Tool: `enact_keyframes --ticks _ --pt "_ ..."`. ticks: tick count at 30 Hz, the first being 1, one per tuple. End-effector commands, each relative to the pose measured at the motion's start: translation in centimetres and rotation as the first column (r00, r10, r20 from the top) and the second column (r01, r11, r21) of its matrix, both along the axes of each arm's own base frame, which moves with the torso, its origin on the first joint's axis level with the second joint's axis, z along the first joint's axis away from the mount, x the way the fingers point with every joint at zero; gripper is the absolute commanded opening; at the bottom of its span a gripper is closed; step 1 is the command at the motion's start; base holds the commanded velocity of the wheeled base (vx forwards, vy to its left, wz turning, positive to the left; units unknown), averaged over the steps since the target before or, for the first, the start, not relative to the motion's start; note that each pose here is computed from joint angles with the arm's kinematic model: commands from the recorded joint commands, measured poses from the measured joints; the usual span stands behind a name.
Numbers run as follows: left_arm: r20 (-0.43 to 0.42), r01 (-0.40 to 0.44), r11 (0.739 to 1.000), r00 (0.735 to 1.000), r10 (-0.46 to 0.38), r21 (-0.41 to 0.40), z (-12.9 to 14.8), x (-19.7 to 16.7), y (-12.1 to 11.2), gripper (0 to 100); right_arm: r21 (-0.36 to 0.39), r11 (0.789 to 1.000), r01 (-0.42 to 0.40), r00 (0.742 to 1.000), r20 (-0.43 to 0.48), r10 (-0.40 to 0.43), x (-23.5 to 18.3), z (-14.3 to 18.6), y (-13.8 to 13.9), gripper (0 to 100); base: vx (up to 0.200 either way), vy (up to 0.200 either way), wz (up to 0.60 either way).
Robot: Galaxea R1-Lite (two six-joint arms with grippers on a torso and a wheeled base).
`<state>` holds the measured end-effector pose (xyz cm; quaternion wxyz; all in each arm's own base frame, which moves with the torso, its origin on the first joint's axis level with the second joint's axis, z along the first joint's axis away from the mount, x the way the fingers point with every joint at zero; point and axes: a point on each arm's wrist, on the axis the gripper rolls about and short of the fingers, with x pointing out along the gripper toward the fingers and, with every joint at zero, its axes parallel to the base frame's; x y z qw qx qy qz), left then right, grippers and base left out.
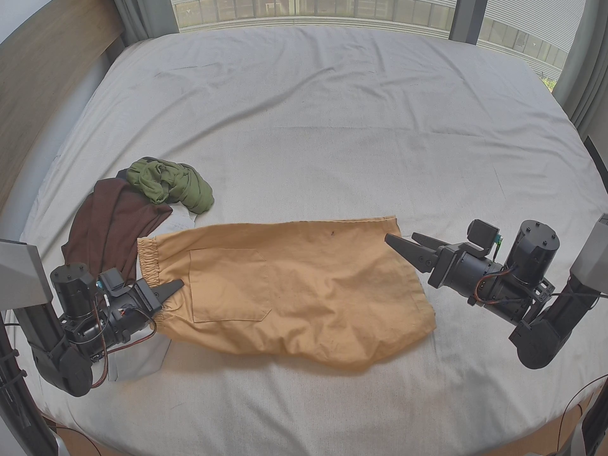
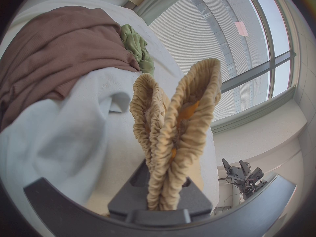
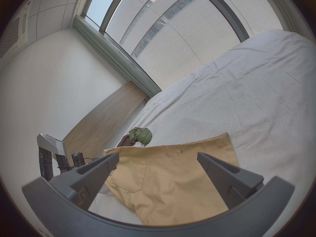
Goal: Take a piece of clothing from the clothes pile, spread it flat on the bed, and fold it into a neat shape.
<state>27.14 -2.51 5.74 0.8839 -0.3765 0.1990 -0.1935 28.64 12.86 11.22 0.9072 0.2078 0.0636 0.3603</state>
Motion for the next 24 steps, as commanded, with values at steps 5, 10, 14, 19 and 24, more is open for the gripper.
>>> enact_keyframes --ticks 5,10,14,19,24 --pt "0.024 -0.001 1.0 1.0 0.001 -0.008 1.0 -0.8 0.9 0 -0.004 1.0 -0.003 1.0 -0.01 0.003 0.0 -0.3 0.1 100 0.0 0.0 0.0" --pt "0.04 0.065 0.998 0.997 -0.064 -0.01 1.2 -0.7 -1.0 0 -0.005 1.0 -0.003 1.0 -0.009 0.003 0.2 -0.8 0.2 100 0.0 0.0 0.0" --pt "0.074 0.123 0.992 0.99 -0.122 -0.009 1.8 -0.3 -2.9 0 -0.004 1.0 -0.002 1.0 -0.01 0.002 0.2 -0.9 0.1 100 0.0 0.0 0.0" --pt "0.109 0.21 0.978 0.972 -0.208 -0.009 2.3 -0.4 -5.4 0 -0.002 1.0 0.0 1.0 -0.005 0.0 0.2 -0.8 0.1 100 0.0 0.0 0.0" --pt "0.133 0.284 0.959 0.951 -0.28 -0.015 2.7 -0.5 -7.7 0 -0.003 1.0 0.006 1.0 -0.007 -0.006 0.3 -0.8 -0.1 100 0.0 0.0 0.0"
